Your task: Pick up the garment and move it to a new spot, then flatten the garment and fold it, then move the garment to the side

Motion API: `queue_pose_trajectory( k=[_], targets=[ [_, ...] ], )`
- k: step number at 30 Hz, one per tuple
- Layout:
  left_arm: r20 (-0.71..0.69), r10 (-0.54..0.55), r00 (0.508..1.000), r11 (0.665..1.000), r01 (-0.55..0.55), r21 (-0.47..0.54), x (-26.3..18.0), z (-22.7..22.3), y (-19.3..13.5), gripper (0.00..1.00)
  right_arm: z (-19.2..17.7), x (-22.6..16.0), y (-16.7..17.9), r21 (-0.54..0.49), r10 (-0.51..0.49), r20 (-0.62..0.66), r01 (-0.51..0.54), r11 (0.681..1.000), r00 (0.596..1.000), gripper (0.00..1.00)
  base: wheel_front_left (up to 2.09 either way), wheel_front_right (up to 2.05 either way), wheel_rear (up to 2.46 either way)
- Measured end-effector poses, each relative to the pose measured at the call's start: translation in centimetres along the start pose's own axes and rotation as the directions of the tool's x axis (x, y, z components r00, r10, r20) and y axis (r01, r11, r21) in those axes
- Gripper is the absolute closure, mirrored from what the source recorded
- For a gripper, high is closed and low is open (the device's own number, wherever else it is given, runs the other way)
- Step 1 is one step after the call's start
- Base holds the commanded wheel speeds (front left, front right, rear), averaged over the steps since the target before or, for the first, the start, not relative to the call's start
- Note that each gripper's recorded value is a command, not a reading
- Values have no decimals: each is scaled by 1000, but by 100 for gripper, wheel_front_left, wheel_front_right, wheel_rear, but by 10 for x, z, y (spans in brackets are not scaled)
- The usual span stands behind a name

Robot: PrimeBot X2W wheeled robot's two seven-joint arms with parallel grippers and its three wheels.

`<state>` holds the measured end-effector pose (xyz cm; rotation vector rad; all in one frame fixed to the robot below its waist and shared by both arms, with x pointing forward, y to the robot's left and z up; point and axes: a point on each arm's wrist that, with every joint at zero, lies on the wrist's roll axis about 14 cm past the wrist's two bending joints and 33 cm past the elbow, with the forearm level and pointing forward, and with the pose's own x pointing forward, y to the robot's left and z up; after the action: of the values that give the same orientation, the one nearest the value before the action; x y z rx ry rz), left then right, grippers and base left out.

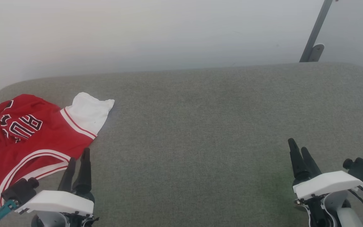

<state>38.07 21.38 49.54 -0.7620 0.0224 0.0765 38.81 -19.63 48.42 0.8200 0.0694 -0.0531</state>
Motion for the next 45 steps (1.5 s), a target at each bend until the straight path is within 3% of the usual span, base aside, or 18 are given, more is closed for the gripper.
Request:
queue_pose_trajectory(
  k=[22,45],
  targets=[
    [68,-77,995,965,57,256,3,14,-14,0,12,4,6,-240,26,47,-14,971,999,0,0,0,0],
    [109,-130,986,898,70,434,1,23,-23,0,16,5,17,-427,76,64,-42,903,995,0,0,0,0]
  ],
)
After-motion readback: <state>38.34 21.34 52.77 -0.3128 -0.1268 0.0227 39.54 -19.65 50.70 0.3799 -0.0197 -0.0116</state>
